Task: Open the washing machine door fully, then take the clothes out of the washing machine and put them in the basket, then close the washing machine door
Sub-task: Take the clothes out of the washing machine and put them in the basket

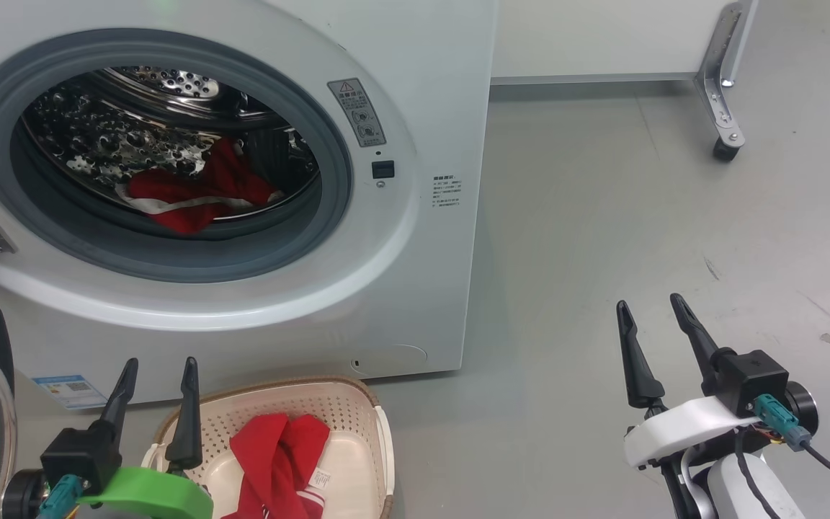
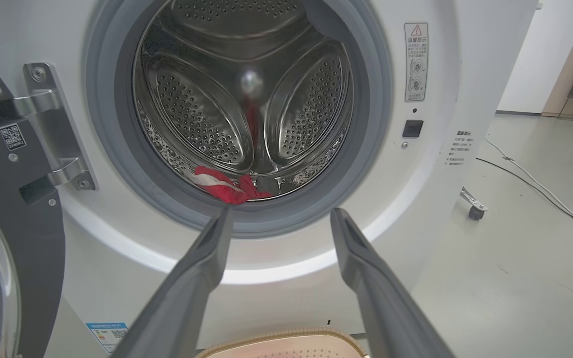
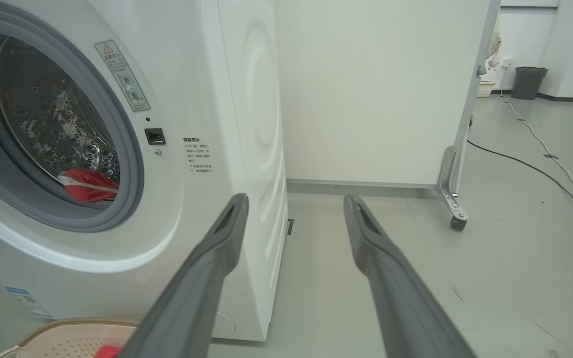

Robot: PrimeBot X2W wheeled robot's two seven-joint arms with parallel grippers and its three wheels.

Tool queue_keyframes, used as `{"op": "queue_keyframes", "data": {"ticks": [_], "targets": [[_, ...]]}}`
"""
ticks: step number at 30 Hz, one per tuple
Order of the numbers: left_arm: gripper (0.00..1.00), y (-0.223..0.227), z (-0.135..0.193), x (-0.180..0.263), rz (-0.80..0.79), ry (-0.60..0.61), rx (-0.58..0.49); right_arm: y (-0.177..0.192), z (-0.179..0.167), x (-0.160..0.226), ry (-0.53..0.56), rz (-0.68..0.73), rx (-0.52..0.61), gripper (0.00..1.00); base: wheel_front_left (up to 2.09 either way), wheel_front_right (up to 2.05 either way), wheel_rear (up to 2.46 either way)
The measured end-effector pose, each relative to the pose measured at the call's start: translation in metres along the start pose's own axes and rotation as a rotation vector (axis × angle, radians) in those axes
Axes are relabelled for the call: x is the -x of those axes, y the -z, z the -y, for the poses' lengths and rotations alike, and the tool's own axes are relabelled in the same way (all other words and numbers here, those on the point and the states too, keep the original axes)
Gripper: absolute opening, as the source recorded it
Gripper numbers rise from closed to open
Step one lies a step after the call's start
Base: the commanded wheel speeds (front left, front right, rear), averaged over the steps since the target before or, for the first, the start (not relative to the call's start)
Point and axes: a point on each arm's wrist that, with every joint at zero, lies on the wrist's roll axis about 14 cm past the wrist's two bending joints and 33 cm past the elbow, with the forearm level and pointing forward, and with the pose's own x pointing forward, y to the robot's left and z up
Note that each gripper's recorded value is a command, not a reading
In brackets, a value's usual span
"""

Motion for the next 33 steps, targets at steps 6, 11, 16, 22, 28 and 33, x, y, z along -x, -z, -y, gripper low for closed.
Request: {"op": "queue_keyframes", "data": {"ticks": [6, 11, 16, 22, 28, 33], "targets": [[1.00, 0.003, -0.001, 0.006, -0.008, -0.005, 0.000, 0.004, -0.003, 0.003, -0.007, -0.011, -0.003, 1.00, 0.00, 0.00, 0.00], [1.00, 0.004, 0.000, 0.008, -0.011, -0.002, 0.000, 0.006, -0.005, 0.005, -0.012, -0.017, -0.004, 1.00, 0.00, 0.00, 0.00], [1.00, 0.012, 0.002, 0.012, -0.037, 0.003, 0.002, 0.010, -0.007, 0.006, -0.018, -0.028, -0.005, 1.00, 0.00, 0.00, 0.00], [1.00, 0.029, 0.003, 0.011, -0.091, 0.005, 0.007, 0.026, -0.006, 0.008, -0.013, -0.078, -0.014, 1.00, 0.00, 0.00, 0.00], [1.00, 0.043, 0.003, -0.002, -0.131, 0.007, 0.009, 0.043, -0.006, 0.004, -0.015, -0.126, -0.024, 1.00, 0.00, 0.00, 0.00], [1.00, 0.045, 0.008, -0.026, -0.129, 0.022, 0.010, 0.055, -0.007, -0.004, -0.021, -0.156, -0.031, 1.00, 0.00, 0.00, 0.00]]}}
